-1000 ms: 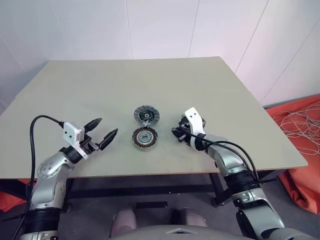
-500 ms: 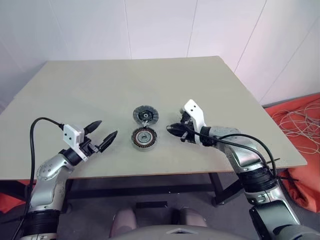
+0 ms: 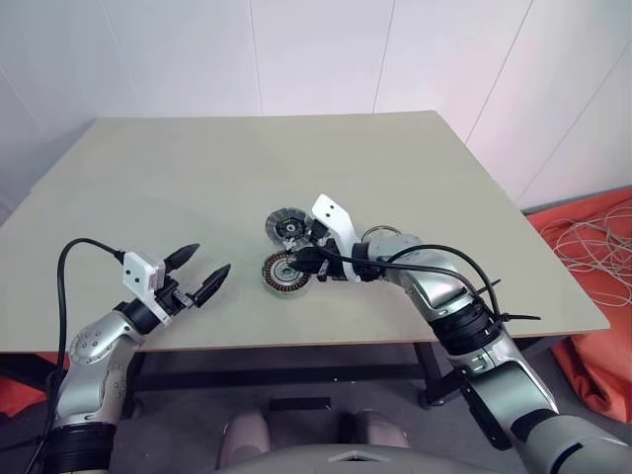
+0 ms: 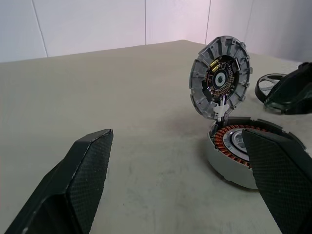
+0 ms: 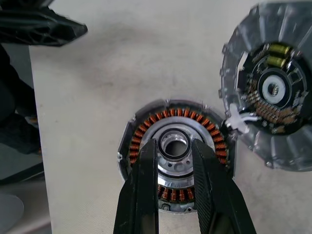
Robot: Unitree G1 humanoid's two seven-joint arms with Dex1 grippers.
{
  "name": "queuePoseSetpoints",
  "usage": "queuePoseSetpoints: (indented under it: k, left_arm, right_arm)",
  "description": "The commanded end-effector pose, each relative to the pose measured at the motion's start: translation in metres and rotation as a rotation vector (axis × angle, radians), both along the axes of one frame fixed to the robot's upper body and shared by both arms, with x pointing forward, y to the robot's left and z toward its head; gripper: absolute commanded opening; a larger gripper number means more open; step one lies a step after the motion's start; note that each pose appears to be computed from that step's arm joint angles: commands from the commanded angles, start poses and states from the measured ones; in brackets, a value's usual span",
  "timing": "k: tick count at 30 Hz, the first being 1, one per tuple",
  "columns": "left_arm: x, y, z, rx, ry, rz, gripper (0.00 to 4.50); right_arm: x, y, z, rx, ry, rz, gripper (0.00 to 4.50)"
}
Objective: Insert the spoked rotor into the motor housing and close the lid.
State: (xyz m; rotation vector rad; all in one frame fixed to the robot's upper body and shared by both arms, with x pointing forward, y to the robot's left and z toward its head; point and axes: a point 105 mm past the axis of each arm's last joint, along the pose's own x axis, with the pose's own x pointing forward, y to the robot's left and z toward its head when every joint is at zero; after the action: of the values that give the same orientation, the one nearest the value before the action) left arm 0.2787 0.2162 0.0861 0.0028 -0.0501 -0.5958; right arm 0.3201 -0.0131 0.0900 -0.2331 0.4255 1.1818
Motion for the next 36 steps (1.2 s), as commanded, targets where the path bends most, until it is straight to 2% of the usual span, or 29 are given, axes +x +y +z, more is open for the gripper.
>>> queuePoseSetpoints:
  k: [1,36]
  left_arm:
    - [0.001,-0.001,0.015,0.006,-0.06,-0.006,4.5]
    - [0.005,-0.003,0.018,0.008,-0.071,-0.015,4.5]
  right_arm:
    - [0.004,0.009,0.008,0.031,-0.05,0.018,0.65]
    - [0.009,0.012,-0.021,0.034,-0.007,-0.023,0.65]
